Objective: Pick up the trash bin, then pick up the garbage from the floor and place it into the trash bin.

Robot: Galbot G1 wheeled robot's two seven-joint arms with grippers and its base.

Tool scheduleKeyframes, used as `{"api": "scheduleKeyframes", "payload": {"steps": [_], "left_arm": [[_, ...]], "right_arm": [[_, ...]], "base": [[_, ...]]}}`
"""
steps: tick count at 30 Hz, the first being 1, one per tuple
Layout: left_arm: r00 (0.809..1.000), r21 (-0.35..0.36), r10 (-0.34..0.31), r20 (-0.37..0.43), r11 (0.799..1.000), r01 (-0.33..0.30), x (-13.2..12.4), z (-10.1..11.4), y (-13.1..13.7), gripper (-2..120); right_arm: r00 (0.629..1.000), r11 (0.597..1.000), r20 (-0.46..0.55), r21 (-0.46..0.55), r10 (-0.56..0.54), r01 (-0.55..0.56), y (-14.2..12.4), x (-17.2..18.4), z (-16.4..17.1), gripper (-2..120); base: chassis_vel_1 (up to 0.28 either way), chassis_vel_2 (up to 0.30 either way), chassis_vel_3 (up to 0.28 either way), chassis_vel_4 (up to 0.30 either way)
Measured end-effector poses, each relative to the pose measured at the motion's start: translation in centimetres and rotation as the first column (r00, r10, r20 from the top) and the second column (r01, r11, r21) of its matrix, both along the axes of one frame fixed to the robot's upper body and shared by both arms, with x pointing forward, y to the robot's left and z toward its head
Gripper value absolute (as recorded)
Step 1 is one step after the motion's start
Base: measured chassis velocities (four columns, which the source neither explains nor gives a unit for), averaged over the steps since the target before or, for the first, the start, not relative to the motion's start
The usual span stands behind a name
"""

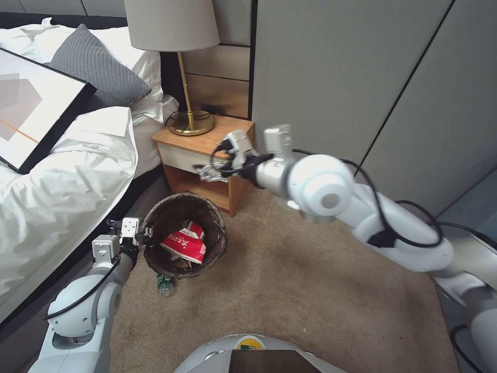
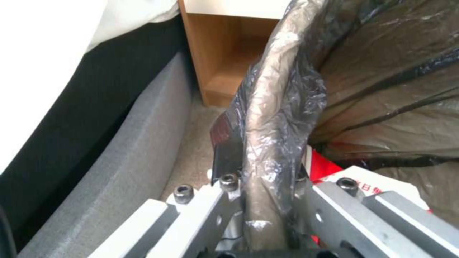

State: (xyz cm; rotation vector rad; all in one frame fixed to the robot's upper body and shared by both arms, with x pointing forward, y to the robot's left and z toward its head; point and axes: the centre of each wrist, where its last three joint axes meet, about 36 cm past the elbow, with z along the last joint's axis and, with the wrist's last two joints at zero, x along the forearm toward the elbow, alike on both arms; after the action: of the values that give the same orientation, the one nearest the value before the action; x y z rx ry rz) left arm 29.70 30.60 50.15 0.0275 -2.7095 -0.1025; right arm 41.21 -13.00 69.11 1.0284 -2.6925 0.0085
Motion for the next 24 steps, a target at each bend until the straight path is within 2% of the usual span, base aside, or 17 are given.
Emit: {"api": "scheduleKeyframes", "payload": {"steps": [1, 2, 4, 5, 6, 9, 10, 12, 13, 14, 16, 17, 18, 19, 22, 23, 24], "left_arm": [[1.000, 0.001, -0.001, 0.001, 1.000, 0.001, 0.0, 0.0, 0.0, 0], [1.000, 0.001, -0.001, 0.001, 1.000, 0.001, 0.0, 0.0, 0.0, 0], [1.000, 0.002, -0.003, 0.003, 1.000, 0.003, 0.0, 0.1, 0.0, 0], [1.000, 0.004, -0.005, 0.006, 1.000, 0.005, -0.1, 0.3, 0.0, 0], [1.000, 0.004, -0.005, 0.006, 1.000, 0.005, -0.1, 0.3, 0.0, 0], [1.000, 0.008, -0.009, 0.004, 1.000, 0.009, -0.3, 0.4, 0.0, 0], [1.000, 0.008, -0.009, 0.004, 1.000, 0.009, -0.3, 0.4, 0.0, 0], [1.000, 0.010, -0.008, 0.002, 1.000, 0.008, -0.4, 0.4, 0.0, 0], [1.000, 0.011, -0.008, 0.002, 1.000, 0.008, -0.5, 0.4, -0.1, 0], [1.000, 0.011, -0.008, 0.002, 1.000, 0.008, -0.5, 0.4, -0.1, 0], [1.000, 0.003, -0.005, 0.000, 1.000, 0.005, -0.9, 0.5, -0.3, 0], [1.000, -0.002, -0.003, 0.001, 1.000, 0.003, -1.1, 0.6, -0.4, 0], [1.000, -0.007, -0.002, 0.003, 1.000, 0.002, -1.2, 0.6, -0.5, 0], [1.000, -0.007, -0.002, 0.003, 1.000, 0.002, -1.2, 0.6, -0.5, 0], [1.000, -0.021, 0.001, 0.005, 1.000, -0.001, -1.5, 0.8, -0.6, 0], [1.000, -0.021, 0.001, 0.005, 1.000, -0.001, -1.5, 0.8, -0.6, 0], [1.000, -0.029, 0.005, 0.006, 1.000, -0.005, -1.5, 0.8, -0.6, 0]], "right_arm": [[0.996, 0.998, 0.066, 0.007, -0.060, 0.060, -1.8, 0.0, -0.9, 100], [0.996, 0.998, 0.066, 0.007, -0.060, 0.060, -1.8, 0.0, -0.9, 100], [0.988, 0.993, 0.104, 0.011, -0.114, 0.114, -3.5, -0.1, -2.2, 100], [0.976, 0.985, 0.129, 0.029, -0.174, 0.171, -5.4, -0.6, -2.9, 100], [0.976, 0.985, 0.129, 0.029, -0.174, 0.171, -5.4, -0.6, -2.9, 100], [0.939, 0.954, 0.172, 0.097, -0.297, 0.284, -8.9, -2.0, -3.6, 100], [0.939, 0.954, 0.172, 0.097, -0.297, 0.284, -8.9, -2.0, -3.6, 100], [0.904, 0.924, 0.196, 0.122, -0.380, 0.362, -10.8, -3.0, -4.8, 100], [0.874, 0.900, 0.217, 0.130, -0.436, 0.417, -12.3, -3.6, -5.7, 100], [0.874, 0.900, 0.217, 0.130, -0.436, 0.417, -12.3, -3.6, -5.7, 100], [0.754, 0.809, 0.302, 0.124, -0.583, 0.575, -15.6, -5.3, -9.0, 100], [0.721, 0.783, 0.327, 0.116, -0.611, 0.611, -16.2, -5.6, -10.1, 100], [0.692, 0.759, 0.344, 0.106, -0.634, 0.643, -16.7, -5.9, -11.1, 100], [0.692, 0.759, 0.344, 0.106, -0.634, 0.643, -16.7, -5.9, -11.1, 100], [0.580, 0.668, 0.417, 0.093, -0.700, 0.739, -18.6, -6.5, -14.3, 100], [0.580, 0.668, 0.417, 0.093, -0.700, 0.739, -18.6, -6.5, -14.3, 100], [0.541, 0.637, 0.438, 0.101, -0.718, 0.764, -18.9, -6.7, -15.2, 100]], "base": [[0.000, 0.000, 0.000, 0.000], [0.000, 0.000, 0.000, 0.000], [0.000, 0.000, 0.000, 0.000], [0.000, 0.000, 0.000, 0.000], [0.000, 0.000, 0.000, 0.000], [0.000, 0.000, 0.000, 0.000], [0.000, 0.000, 0.000, 0.000], [0.000, 0.000, 0.000, 0.000], [0.000, 0.000, 0.000, 0.000], [0.000, 0.000, 0.000, 0.000], [0.000, 0.000, 0.000, 0.000], [0.000, 0.000, 0.000, 0.000], [0.000, 0.000, 0.000, 0.000], [0.000, 0.000, 0.000, 0.000], [0.000, 0.000, 0.000, 0.000], [0.000, 0.000, 0.000, 0.000], [0.000, 0.000, 0.000, 0.000]]}}
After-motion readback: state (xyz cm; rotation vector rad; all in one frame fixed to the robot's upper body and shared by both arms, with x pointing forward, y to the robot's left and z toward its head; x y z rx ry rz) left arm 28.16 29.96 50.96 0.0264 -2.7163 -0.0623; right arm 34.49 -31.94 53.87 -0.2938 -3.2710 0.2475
